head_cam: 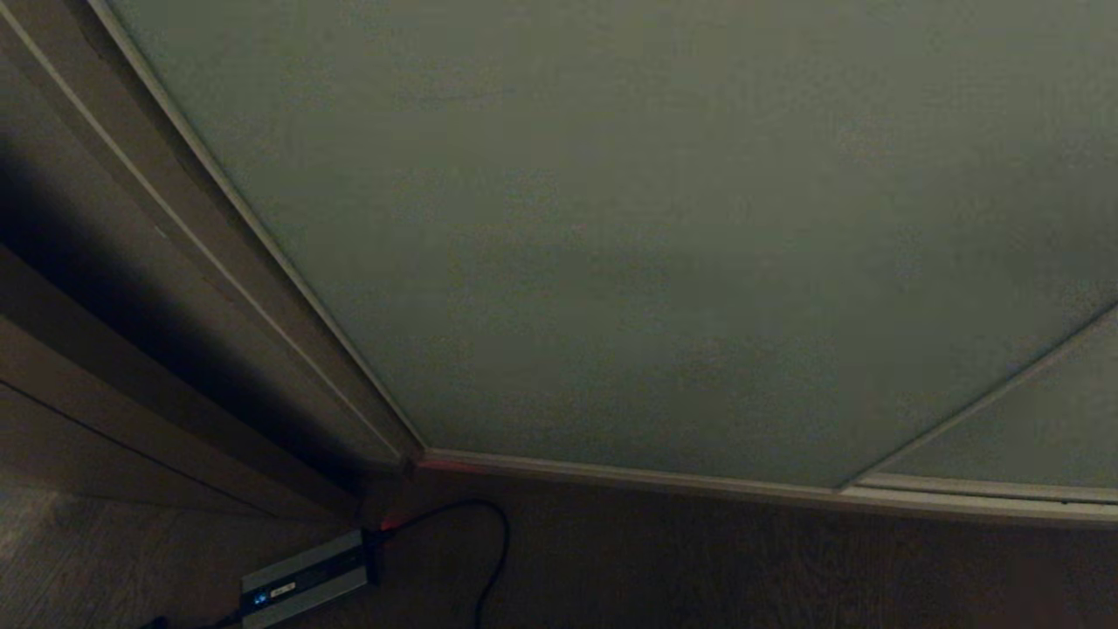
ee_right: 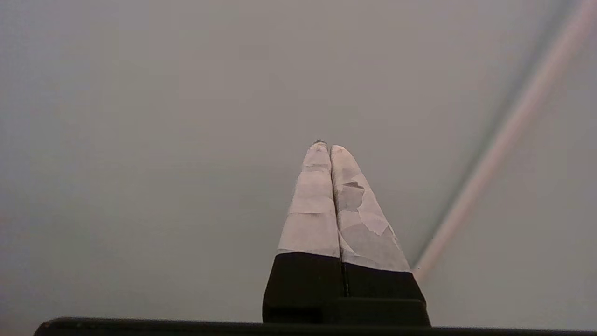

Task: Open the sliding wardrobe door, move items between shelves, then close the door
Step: Close the door

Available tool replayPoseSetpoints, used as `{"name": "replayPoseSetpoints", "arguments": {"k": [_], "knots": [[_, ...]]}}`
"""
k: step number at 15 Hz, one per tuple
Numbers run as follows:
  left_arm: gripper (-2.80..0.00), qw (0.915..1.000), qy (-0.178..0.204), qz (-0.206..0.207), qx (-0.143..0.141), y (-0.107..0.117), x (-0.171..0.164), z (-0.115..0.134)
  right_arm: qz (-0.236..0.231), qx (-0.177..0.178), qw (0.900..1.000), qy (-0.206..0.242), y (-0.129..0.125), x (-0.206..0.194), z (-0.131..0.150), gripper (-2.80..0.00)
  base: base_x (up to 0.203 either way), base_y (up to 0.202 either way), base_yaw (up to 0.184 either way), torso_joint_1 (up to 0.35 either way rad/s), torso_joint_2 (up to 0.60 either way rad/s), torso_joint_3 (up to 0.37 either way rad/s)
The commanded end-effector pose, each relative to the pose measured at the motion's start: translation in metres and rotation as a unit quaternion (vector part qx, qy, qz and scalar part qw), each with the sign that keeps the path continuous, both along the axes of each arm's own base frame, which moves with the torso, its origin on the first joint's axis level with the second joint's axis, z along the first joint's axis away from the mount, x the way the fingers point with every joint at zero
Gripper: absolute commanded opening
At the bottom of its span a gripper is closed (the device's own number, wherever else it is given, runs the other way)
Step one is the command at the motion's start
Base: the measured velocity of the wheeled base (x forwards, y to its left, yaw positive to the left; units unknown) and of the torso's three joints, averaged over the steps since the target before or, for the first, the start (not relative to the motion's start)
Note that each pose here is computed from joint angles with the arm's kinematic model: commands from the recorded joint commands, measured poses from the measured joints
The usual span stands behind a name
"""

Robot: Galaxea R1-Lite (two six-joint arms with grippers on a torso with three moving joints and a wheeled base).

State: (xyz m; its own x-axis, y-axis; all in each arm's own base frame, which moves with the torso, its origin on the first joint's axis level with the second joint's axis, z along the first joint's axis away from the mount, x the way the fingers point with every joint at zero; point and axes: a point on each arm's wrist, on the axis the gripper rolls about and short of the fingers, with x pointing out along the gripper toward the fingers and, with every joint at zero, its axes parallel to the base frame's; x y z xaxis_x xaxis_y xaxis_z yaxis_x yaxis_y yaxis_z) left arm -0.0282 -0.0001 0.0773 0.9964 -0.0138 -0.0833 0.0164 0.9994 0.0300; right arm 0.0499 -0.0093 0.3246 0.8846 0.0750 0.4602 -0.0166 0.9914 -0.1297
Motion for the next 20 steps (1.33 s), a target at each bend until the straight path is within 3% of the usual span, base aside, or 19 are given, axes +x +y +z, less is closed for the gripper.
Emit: {"name": "replayPoseSetpoints", "arguments": {"k": [1,3,5,9,13,15,16,18,20], "knots": [[-2.80,1.0000,0.001,0.000,0.000,0.000,0.000,0.000,0.023,-0.020,0.998,0.049,0.010,-0.022,-0.052,-2.80,0.000,0.000,0.000,0.000,0.00,0.000],[-2.80,1.0000,0.001,0.000,0.000,0.000,0.000,0.000,0.026,0.002,0.990,0.137,0.014,-0.038,-0.087,-2.80,0.000,0.000,0.000,0.000,0.00,0.000],[-2.80,1.0000,0.001,0.000,0.000,0.000,0.000,0.000,0.021,0.012,0.991,0.133,0.015,-0.059,-0.094,-2.80,0.000,0.000,0.000,0.000,0.00,0.000],[-2.80,1.0000,0.001,0.000,0.000,0.000,0.000,0.000,0.024,0.000,0.988,0.151,0.015,-0.083,-0.142,-2.80,0.000,0.000,0.000,0.000,0.00,0.000],[-2.80,1.0000,0.001,0.000,0.000,0.000,0.000,0.000,0.006,0.005,0.979,0.203,0.012,-0.083,-0.218,-2.80,0.000,0.000,0.000,0.000,0.00,0.000],[-2.80,1.0000,0.000,-0.001,0.000,0.000,0.000,0.000,-0.028,0.018,0.973,0.230,0.010,-0.073,-0.246,-2.80,0.000,0.000,0.000,0.000,0.00,0.000],[-2.80,1.0000,0.001,0.000,0.000,0.000,0.000,0.000,-0.035,0.015,0.967,0.252,0.010,-0.072,-0.253,-2.80,0.000,0.000,0.000,0.000,0.00,0.000],[-2.80,1.0000,0.001,-0.001,0.000,0.000,0.000,0.000,-0.038,0.000,0.968,0.248,0.010,-0.072,-0.252,-2.80,0.000,0.000,0.000,0.000,0.00,0.000],[-2.80,1.0000,0.001,-0.001,0.000,0.000,0.000,0.000,-0.033,0.013,0.968,0.249,0.010,-0.072,-0.252,-2.80,0.000,0.000,0.000,0.000,0.00,0.000]]}}
